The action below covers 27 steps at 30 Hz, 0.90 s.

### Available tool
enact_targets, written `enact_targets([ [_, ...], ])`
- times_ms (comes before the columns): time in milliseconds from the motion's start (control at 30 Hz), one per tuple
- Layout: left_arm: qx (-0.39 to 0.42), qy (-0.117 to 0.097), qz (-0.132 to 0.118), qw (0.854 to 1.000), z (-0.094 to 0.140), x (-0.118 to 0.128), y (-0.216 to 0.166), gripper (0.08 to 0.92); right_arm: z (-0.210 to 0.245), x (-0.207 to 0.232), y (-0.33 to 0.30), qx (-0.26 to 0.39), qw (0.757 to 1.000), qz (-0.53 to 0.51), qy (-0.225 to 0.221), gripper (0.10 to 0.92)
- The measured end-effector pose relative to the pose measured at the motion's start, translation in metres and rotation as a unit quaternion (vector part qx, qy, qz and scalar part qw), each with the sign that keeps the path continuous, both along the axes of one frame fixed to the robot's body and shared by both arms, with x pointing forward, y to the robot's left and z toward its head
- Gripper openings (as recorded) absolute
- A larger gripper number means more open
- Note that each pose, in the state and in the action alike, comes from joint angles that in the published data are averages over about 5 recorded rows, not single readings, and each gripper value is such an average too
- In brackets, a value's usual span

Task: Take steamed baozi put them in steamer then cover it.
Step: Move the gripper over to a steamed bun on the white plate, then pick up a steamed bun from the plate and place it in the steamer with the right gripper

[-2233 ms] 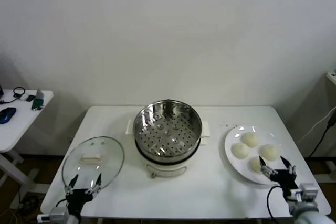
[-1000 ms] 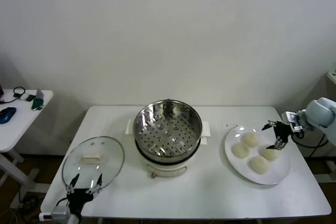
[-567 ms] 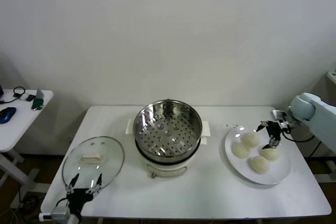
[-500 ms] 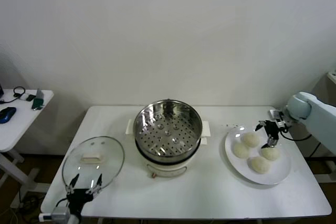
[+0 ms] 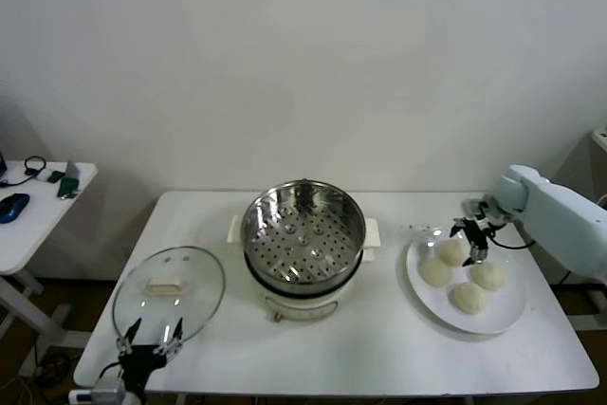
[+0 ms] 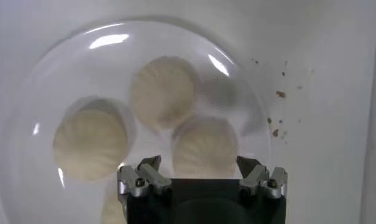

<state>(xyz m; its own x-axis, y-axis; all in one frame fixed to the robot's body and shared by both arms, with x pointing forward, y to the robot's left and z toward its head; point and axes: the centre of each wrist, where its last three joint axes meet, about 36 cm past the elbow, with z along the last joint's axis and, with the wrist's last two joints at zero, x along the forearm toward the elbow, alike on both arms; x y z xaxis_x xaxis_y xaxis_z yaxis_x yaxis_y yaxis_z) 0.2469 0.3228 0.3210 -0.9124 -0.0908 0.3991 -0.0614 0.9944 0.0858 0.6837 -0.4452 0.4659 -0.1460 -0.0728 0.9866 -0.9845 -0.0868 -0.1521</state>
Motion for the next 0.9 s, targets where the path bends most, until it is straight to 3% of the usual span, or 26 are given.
enact_targets([
  [900,0.004,0.001,-0.002,1.000,-0.004,0.000,0.001,0.823,0.006,0.002,0.000,0.013,1.000,0.005,-0.003,0.709],
])
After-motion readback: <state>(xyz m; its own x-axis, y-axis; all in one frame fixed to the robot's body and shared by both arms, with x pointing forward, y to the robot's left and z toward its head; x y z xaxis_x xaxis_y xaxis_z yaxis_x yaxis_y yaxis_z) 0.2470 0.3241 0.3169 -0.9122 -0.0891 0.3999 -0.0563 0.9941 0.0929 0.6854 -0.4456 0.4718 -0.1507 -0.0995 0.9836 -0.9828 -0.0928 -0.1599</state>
